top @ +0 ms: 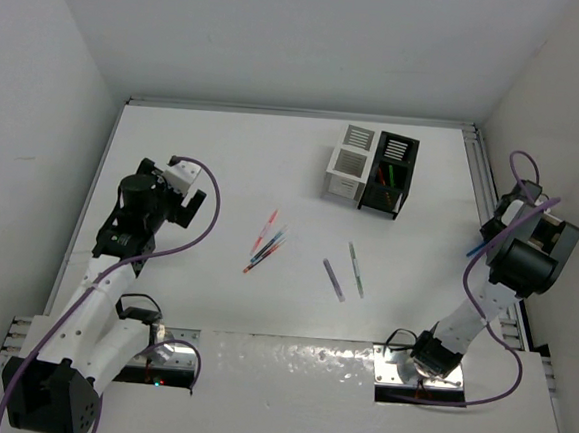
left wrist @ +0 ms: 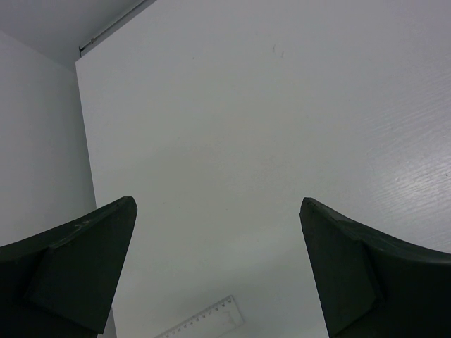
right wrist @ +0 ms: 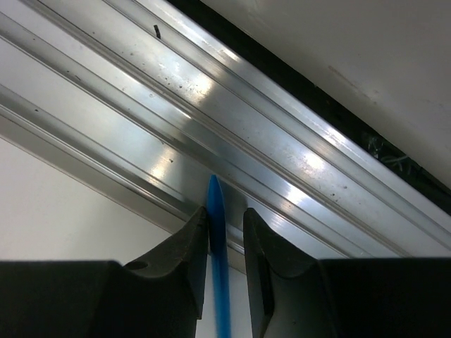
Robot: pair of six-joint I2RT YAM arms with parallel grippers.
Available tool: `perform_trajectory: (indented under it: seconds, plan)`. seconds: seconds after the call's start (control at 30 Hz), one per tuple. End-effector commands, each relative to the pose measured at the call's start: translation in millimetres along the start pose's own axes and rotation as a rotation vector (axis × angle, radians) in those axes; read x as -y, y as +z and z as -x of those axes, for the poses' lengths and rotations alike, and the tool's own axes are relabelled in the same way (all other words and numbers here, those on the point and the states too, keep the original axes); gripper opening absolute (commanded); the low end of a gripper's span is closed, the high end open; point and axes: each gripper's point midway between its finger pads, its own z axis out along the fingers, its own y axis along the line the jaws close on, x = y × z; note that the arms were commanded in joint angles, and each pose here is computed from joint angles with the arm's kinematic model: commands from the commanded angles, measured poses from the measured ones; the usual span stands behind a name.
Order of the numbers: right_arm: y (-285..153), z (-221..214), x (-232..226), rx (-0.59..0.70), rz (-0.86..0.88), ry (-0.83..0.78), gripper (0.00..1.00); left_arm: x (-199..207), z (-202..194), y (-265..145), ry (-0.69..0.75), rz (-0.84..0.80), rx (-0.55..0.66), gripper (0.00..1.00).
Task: Sort the stationery into containers
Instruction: Pick up the pen from the corner of the board.
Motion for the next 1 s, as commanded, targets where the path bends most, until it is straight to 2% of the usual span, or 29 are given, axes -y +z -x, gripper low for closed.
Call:
perform_trajectory:
  seconds: [0.0, 0.07, 0.17, 0.3, 0.53, 0.7, 0.97]
  plan:
    - [3.1, -19.7, 3.5, -0.065, -0.001, -0.014, 0.26, -15.2, 20.8, -5.2, -0.009, 0.045, 0.058, 1.0]
    - [2.8, -19.8, 1.4, -0.068, 0.011, -0.016, 0.25, -15.0, 20.5, -5.1, -0.009, 0.045, 0.058, 1.0]
    - [1.7, -21.4, -1.7, -0.074, 0.028, -0.017, 0.17, -15.4, 21.6, -4.9, -0.007, 0.045, 0.062, 1.0]
    - [-3.1, -18.1, -3.3, -0.054, 0.044, -0.026, 0.0, -15.4, 21.2, -5.1, -0.009, 0.047, 0.062, 1.0]
    - [-37.8, 3.3, -6.4, 0.085, 0.042, -0.101, 0.0, -15.5, 21.0, -5.4, -0.017, 0.049, 0.064, 1.0]
    - [-88.7, 26.2, -35.6, 0.241, 0.19, -0.148, 0.0, -12.9, 26.1, -5.2, -0.033, 0.03, 0.079, 1.0]
    - [-171.7, 45.9, -93.5, 0.479, 0.381, -0.316, 0.0, -9.6, 28.1, -7.1, -0.061, 0.021, 0.098, 1.0]
